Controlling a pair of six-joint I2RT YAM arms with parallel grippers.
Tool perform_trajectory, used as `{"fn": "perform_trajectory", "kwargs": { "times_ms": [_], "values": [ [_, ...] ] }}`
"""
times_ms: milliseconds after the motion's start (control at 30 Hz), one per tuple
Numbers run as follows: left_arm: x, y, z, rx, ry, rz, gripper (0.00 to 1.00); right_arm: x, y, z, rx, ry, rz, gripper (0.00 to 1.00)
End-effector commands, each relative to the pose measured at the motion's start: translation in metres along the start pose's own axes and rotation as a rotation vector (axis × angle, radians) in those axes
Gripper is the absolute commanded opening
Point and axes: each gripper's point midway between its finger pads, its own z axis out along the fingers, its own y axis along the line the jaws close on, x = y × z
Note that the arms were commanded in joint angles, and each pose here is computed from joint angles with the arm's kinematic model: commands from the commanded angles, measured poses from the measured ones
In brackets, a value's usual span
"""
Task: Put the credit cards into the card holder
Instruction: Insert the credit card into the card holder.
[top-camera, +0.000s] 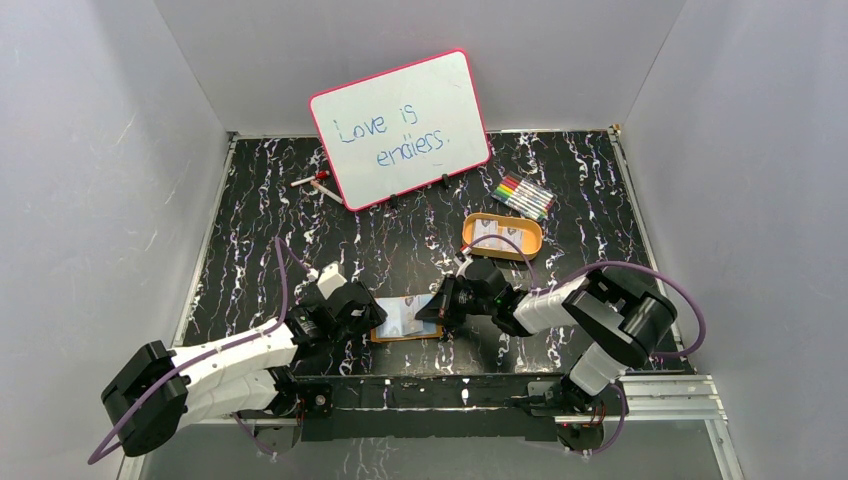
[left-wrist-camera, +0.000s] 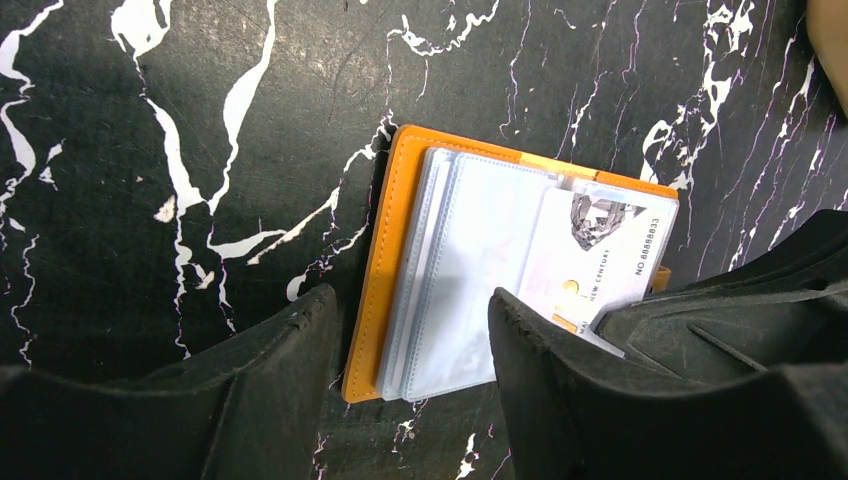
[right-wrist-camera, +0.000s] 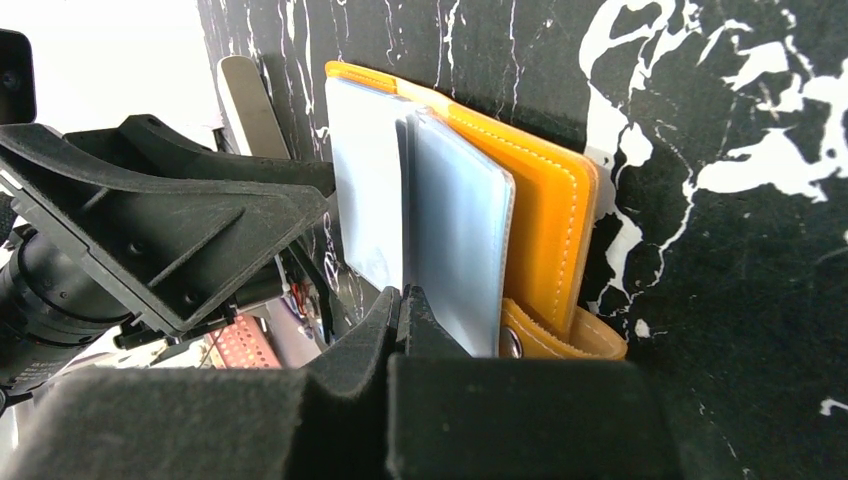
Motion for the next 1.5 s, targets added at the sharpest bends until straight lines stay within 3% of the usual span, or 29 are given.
{"fn": "perform_trajectory", "kwargs": {
  "times_ms": [0, 467, 667, 967, 1233, 1467],
  "values": [
    [0.005, 0.014, 0.001, -0.037, 0.014, 0.009, 0.55, -0.002, 0.014, 0.004, -0.054, -0.006, -0.016, 0.0],
    [0.012, 0.01, 0.003, -0.019, 0.045, 0.004, 0.48, 0.007, 0.012, 0.014, -0.071, 0.007, 0.021, 0.0],
    [0.016, 0.009, 0.005, -0.012, 0.06, 0.004, 0.33, 0.014, 0.012, 0.02, -0.078, 0.029, 0.029, 0.0],
    [0.015, 0.008, 0.006, -0.016, 0.061, 0.007, 0.23, 0.02, 0.016, 0.029, -0.083, 0.062, 0.02, 0.0],
    [0.01, 0.016, 0.003, -0.051, 0.031, -0.011, 0.18, 0.015, 0.02, 0.021, -0.044, 0.039, -0.013, 0.36],
    [0.01, 0.016, 0.003, -0.05, 0.029, -0.023, 0.16, 0.009, 0.022, 0.015, 0.025, 0.026, -0.059, 0.45]
  ]
}}
